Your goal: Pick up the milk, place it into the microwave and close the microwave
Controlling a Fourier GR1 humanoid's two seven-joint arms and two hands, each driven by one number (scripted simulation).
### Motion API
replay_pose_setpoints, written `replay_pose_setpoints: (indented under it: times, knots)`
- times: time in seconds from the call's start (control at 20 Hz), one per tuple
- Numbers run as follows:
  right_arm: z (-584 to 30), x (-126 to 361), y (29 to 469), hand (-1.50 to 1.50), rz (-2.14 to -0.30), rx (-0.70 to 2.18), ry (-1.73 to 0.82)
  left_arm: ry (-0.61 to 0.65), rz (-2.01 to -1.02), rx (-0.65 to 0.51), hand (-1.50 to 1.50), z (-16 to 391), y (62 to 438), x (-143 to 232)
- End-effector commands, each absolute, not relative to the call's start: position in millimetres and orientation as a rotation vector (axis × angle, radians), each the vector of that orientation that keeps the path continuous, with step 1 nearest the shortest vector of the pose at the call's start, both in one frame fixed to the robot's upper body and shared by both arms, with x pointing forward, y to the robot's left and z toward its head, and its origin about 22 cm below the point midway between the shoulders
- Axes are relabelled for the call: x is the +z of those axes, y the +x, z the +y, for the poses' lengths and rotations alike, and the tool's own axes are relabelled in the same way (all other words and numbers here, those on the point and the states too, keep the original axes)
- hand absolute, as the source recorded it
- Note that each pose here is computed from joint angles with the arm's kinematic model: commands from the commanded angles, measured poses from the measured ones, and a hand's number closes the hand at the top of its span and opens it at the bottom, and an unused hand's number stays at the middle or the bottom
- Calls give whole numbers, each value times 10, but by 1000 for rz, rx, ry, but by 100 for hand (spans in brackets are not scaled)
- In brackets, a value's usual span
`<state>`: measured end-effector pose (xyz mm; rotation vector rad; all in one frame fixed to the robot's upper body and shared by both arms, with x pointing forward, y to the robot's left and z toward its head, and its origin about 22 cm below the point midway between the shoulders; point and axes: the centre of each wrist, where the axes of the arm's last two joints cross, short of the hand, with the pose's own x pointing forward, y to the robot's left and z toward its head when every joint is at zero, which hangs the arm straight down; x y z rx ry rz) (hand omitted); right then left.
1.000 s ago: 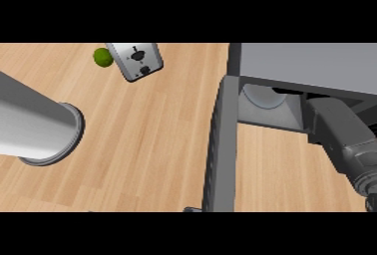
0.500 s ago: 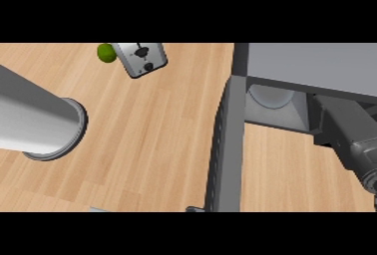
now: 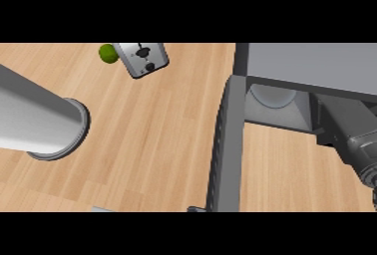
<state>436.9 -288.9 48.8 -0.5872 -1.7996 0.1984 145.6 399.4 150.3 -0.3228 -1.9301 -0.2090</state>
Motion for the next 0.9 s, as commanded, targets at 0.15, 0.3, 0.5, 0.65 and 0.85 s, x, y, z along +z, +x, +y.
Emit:
replay_pose_setpoints:
  times: [0.15,0.3,0.5,0.65,0.85]
  knots:
    - [-2357,794,4582,-150,-1777,234,-607,-344,-1904,-209,-150,3967,1539,1404]
    - [-2239,826,4604,-150,-1787,243,-615,-364,-1911,-240,-150,3926,1576,1440]
    - [-2142,796,4600,-150,-1837,245,-582,-357,-1871,-249,-150,3895,1602,1405]
    - [-2055,950,4656,-150,-1854,222,-583,-375,-1865,-257,-150,3863,1609,1364]
    - [-2016,851,4624,-150,-1880,133,-601,-390,-1852,-243,-150,3886,1647,1266]
